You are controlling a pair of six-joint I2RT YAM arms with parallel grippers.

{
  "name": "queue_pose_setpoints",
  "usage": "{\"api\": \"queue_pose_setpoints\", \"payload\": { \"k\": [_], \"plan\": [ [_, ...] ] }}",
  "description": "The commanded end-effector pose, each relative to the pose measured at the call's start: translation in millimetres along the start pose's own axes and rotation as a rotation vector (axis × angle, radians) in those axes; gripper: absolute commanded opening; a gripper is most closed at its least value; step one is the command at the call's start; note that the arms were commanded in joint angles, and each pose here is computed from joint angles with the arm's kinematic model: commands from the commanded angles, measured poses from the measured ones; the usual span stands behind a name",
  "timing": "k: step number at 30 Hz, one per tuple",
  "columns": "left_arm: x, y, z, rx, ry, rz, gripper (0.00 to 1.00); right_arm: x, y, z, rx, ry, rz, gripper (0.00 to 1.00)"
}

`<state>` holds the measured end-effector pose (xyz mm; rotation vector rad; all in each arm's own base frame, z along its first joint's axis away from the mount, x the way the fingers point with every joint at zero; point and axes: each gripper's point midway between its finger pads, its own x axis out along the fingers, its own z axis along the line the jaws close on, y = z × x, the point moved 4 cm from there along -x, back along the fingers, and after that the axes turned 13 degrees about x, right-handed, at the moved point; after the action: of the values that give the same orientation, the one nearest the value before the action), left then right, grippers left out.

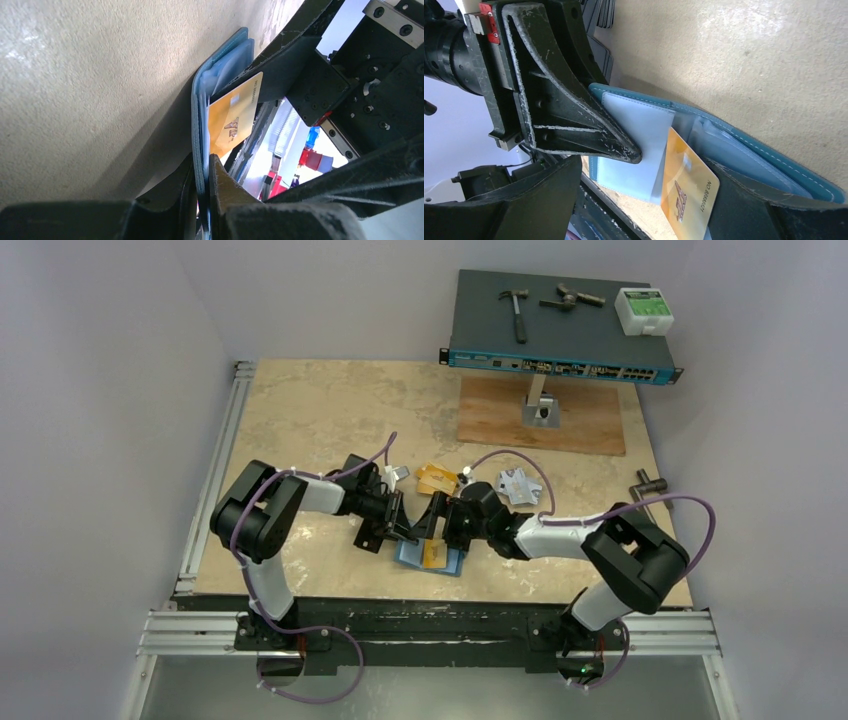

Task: Put the credit cards into the card holder
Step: Insert the credit card into the card holder.

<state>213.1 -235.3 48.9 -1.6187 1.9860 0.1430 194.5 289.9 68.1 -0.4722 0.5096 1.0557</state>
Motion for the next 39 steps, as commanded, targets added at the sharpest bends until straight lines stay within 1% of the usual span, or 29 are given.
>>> {"api": "queue_pose_setpoints", "payload": {
  "k": [1, 5, 8, 12, 16, 18, 20, 26, 33, 39],
  "plan": [
    [-5, -4, -5, 0.013, 0.039, -0.024, 0.06, -15, 7, -56, 0.007, 0.242, 0.034, 0.83],
    [-6, -4, -5, 0.013, 0.036, -0.025, 0.06, -33, -5, -52, -0.023, 0.254, 0.012, 0.8],
    [-6, -4, -4, 0.013, 0.032, -0.025, 0.06, -42, -5, -54, -0.024, 0.266, 0.014, 0.71],
    [-6, -4, -4, 0.014, 0.029, -0.024, 0.06, -42, -3, -58, -0.004, 0.247, 0.024, 0.65],
    [-6, -3, -4, 0.019, 0.025, -0.021, 0.06, -39, 3, -59, 0.033, 0.198, 0.042, 0.53],
    [-6, -4, -4, 0.021, 0.024, -0.021, 0.06, -37, 6, -61, 0.046, 0.19, 0.06, 0.54],
    [-6, -3, -3, 0.019, 0.022, -0.02, 0.06, -37, 9, -63, 0.056, 0.18, 0.072, 0.57],
    [-6, -3, -2, 0.018, 0.014, -0.02, 0.06, -39, 15, -66, 0.101, 0.132, 0.072, 0.57],
    [-7, -4, -2, 0.035, 0.001, -0.026, 0.06, -37, 16, -61, 0.144, 0.073, 0.067, 0.5],
    [-7, -4, -2, 0.04, -0.002, -0.029, 0.06, -38, 15, -59, 0.15, 0.064, 0.06, 0.48]
  ]
}}
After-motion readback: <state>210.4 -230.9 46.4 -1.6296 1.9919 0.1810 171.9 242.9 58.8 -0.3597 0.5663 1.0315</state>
